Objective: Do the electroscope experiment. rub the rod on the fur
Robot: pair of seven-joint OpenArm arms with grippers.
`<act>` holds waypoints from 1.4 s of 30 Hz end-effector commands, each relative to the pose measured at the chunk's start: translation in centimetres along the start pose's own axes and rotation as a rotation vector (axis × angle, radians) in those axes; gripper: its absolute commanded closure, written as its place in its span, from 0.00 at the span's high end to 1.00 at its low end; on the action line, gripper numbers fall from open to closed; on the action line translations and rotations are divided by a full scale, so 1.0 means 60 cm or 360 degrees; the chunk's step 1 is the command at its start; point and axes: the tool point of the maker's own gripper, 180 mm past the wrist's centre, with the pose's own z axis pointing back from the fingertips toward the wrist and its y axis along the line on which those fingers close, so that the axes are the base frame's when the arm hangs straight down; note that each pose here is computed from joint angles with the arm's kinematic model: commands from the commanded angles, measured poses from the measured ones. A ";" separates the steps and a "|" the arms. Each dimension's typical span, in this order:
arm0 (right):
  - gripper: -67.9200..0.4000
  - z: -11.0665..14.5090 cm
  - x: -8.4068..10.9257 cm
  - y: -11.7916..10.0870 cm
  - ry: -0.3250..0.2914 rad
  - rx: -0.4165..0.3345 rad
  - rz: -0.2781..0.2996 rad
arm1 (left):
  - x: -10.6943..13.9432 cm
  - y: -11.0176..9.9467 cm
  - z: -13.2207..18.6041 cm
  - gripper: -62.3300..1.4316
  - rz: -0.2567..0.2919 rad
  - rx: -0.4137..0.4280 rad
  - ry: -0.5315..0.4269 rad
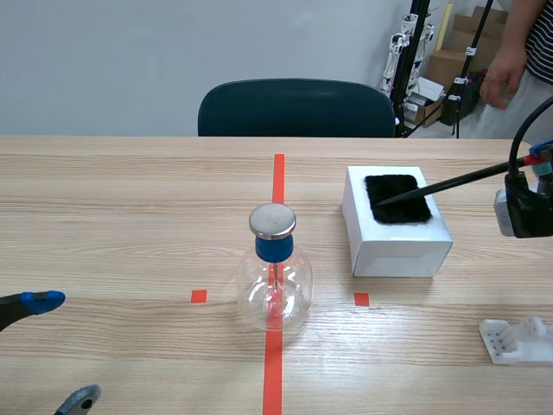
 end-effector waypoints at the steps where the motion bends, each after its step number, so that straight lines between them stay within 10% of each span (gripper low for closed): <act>1: 0.00 -0.001 -0.035 -0.019 0.0123 -0.0044 -0.0005 | 0.022 0.006 -0.002 1.00 -0.0017 0.0003 -0.0102; 5: 0.00 0.001 -0.051 -0.018 0.0203 -0.0037 -0.0048 | 0.022 0.006 -0.002 1.00 -0.0017 0.0003 -0.0102; 14: 0.00 -0.004 0.003 -0.019 -0.0025 -0.0049 -0.0099 | 0.022 0.006 -0.002 1.00 -0.0017 0.0003 -0.0102; 22: 0.00 -0.002 -0.040 0.000 0.0197 0.0042 -0.0086 | 0.022 0.006 -0.002 1.00 -0.0017 0.0003 -0.0102; 30: 0.00 -0.005 0.011 -0.014 -0.0057 -0.0032 -0.0107 | 0.022 0.006 -0.002 1.00 -0.0017 0.0003 -0.0102; 42: 0.00 -0.004 -0.041 0.018 0.0163 0.0070 -0.0081 | 0.022 0.006 -0.002 1.00 -0.0017 0.0003 -0.0102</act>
